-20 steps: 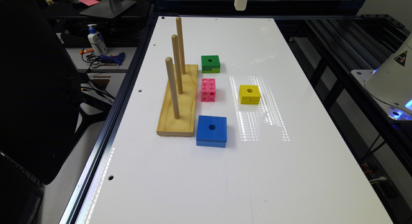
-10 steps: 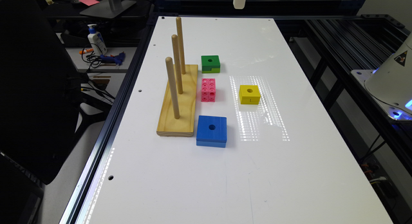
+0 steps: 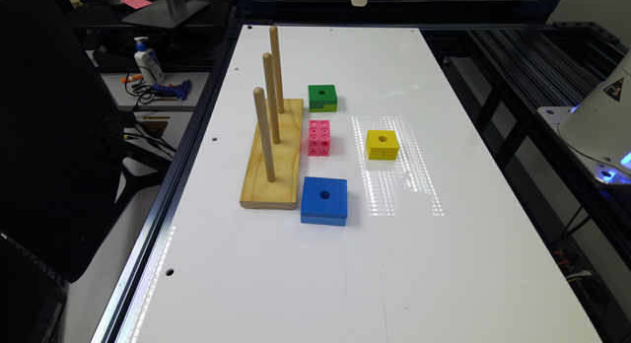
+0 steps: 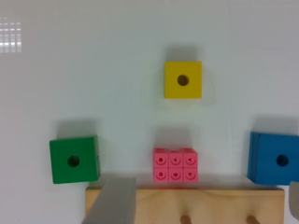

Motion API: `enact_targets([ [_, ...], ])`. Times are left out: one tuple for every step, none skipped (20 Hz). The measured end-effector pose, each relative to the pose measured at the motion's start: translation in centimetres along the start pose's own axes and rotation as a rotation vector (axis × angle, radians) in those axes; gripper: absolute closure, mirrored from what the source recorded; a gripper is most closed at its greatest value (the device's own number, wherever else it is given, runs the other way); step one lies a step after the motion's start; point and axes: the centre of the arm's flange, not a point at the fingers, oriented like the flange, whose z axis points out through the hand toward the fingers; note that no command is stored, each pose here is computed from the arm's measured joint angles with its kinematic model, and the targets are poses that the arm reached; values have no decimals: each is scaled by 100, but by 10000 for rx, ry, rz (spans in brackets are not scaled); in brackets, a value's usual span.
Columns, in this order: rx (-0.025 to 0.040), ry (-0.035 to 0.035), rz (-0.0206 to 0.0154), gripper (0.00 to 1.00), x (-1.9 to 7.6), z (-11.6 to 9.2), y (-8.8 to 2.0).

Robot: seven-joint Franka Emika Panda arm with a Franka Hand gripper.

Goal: Pick up pink block.

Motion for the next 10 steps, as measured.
enact_targets([
  [5, 6, 11, 0, 15, 0, 10],
  [6, 7, 20, 0, 25, 1, 15],
  [6, 8, 28, 0, 34, 3, 19],
  [5, 9, 36, 0, 44, 6, 23],
  [5, 9, 43, 0, 52, 7, 27],
  [5, 10, 47, 0, 60, 8, 30],
  [4, 11, 47, 0, 68, 8, 34],
  [4, 12, 46, 0, 75, 8, 40],
  [4, 13, 42, 0, 81, 8, 46],
  [4, 14, 40, 0, 89, 8, 53],
])
